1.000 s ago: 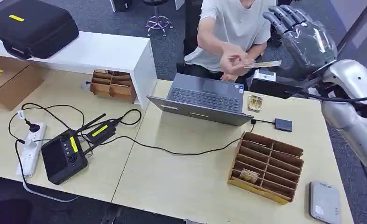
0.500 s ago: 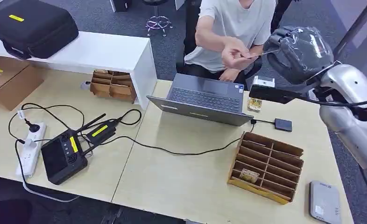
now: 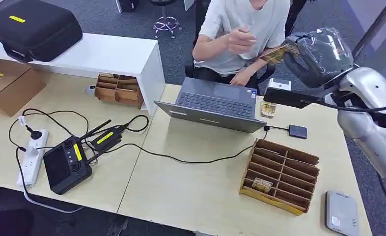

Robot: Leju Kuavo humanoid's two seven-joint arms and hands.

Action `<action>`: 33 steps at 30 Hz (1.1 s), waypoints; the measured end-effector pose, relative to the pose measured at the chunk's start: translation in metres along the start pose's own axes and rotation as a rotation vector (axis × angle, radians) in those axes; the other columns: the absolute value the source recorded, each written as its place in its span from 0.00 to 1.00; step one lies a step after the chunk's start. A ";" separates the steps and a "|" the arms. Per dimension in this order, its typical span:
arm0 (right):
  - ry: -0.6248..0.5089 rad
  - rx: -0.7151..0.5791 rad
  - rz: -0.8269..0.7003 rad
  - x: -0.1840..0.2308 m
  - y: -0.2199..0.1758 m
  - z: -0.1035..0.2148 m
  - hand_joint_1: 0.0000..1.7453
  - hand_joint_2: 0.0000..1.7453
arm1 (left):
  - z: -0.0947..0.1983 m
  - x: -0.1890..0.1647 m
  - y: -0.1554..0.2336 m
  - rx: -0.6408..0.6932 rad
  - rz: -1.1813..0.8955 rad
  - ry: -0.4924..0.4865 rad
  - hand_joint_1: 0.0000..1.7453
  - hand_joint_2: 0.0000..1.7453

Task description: Pass the card to the sensor for recognition and then transmit it.

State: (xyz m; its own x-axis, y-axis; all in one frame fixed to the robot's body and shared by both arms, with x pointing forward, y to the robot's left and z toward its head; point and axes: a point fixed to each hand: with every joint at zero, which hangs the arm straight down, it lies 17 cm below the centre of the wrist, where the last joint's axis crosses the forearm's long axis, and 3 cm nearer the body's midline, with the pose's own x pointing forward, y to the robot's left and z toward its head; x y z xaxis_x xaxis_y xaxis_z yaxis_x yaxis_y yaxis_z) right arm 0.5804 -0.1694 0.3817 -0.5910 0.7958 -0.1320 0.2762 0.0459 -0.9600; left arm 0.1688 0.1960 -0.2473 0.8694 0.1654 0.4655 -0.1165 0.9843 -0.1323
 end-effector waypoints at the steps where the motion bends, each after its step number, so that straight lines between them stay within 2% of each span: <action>1: 0.000 0.000 0.000 0.000 0.000 0.000 1.00 1.00 | 0.000 0.000 0.000 0.000 0.000 0.000 0.00 1.00; 10: -0.010 -0.010 -0.012 0.002 0.005 0.004 1.00 1.00 | 0.001 0.003 -0.003 -0.019 0.027 -0.012 0.00 1.00; 14: -0.005 -0.048 -0.043 -0.009 0.015 0.026 1.00 1.00 | 0.001 -0.002 0.002 0.008 0.038 0.002 0.00 1.00; 17: 0.022 -0.099 -0.052 -0.032 0.022 0.065 1.00 1.00 | 0.002 -0.009 0.007 0.030 0.053 0.014 0.00 1.00; 21: 0.060 -0.097 -0.054 -0.050 0.039 0.109 1.00 1.00 | 0.004 -0.018 0.013 0.050 0.061 0.029 0.00 1.00; 23: 0.074 -0.118 -0.055 -0.054 0.046 0.140 1.00 1.00 | 0.003 -0.019 0.018 0.076 0.079 0.037 0.00 1.00; 28: 0.103 -0.133 -0.053 -0.040 0.080 0.242 1.00 1.00 | 0.008 -0.042 0.032 0.139 0.113 0.092 0.00 1.00; 33: 0.155 -0.093 -0.028 -0.031 0.092 0.308 1.00 1.00 | 0.011 -0.051 0.036 0.157 0.134 0.108 0.00 1.00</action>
State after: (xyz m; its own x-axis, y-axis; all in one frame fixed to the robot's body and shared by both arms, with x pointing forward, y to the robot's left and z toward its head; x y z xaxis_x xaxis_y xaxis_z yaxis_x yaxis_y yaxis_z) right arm 0.3910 -0.3760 0.2218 -0.4775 0.8766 -0.0596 0.3343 0.1186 -0.9350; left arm 0.1155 0.2236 -0.2661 0.8866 0.2965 0.3550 -0.3005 0.9527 -0.0450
